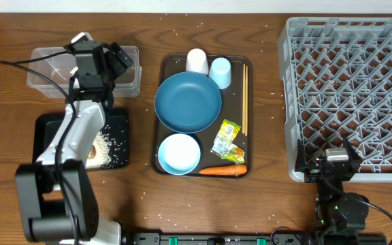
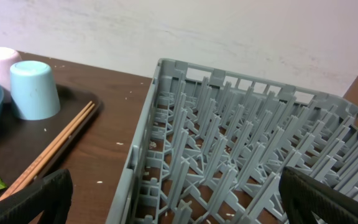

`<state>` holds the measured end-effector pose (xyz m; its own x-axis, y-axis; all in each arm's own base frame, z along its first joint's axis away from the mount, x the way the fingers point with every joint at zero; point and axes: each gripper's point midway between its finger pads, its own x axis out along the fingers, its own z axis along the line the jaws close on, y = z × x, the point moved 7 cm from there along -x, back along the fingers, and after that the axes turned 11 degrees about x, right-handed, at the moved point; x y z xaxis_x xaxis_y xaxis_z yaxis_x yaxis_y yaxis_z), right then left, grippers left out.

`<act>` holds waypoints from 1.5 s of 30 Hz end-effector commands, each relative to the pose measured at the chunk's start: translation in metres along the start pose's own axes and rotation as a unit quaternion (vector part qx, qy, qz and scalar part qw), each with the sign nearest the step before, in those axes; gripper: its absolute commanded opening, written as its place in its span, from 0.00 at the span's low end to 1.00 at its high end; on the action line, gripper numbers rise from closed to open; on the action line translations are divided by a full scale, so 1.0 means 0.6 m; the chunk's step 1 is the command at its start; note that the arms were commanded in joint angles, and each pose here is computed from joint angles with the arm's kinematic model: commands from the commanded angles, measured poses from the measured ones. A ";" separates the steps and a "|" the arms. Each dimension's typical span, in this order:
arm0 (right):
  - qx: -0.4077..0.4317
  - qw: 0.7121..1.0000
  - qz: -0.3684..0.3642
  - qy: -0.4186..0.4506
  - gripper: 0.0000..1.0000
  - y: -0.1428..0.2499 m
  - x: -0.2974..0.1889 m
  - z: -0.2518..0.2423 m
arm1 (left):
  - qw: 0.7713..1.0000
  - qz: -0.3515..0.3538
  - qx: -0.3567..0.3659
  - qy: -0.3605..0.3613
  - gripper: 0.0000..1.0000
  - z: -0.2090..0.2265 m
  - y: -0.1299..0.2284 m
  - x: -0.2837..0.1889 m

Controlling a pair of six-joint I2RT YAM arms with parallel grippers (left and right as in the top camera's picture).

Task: Sort waste into correct bins and load items into the dishwasher rack
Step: 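Move the left gripper back to the yellow snack wrapper on the tray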

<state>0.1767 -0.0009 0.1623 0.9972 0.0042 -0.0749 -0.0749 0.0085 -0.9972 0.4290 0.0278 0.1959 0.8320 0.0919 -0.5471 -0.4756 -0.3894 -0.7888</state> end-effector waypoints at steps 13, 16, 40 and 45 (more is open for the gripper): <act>0.002 1.000 0.000 0.007 0.99 0.000 -0.001 -0.003 | 0.864 0.292 0.087 0.401 0.98 -0.244 0.172 -0.183; 0.002 1.000 0.000 0.007 0.99 0.000 -0.001 -0.004 | 0.849 0.324 0.134 0.395 0.98 -0.287 0.228 -0.215; 0.002 1.000 0.000 0.007 0.99 0.000 -0.001 -0.004 | 0.919 0.390 0.007 0.051 0.98 -0.306 0.403 -0.276; 0.002 1.000 0.000 0.007 0.99 0.000 -0.001 -0.004 | 0.914 0.404 -0.018 0.021 0.98 -0.307 0.429 -0.272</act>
<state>0.1767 -0.0009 0.1622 0.9972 0.0042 -0.0753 -0.0753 0.0085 -0.9971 0.2265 -0.2543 0.1437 0.2344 -0.3085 -0.9219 -0.9542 -0.2542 -0.1576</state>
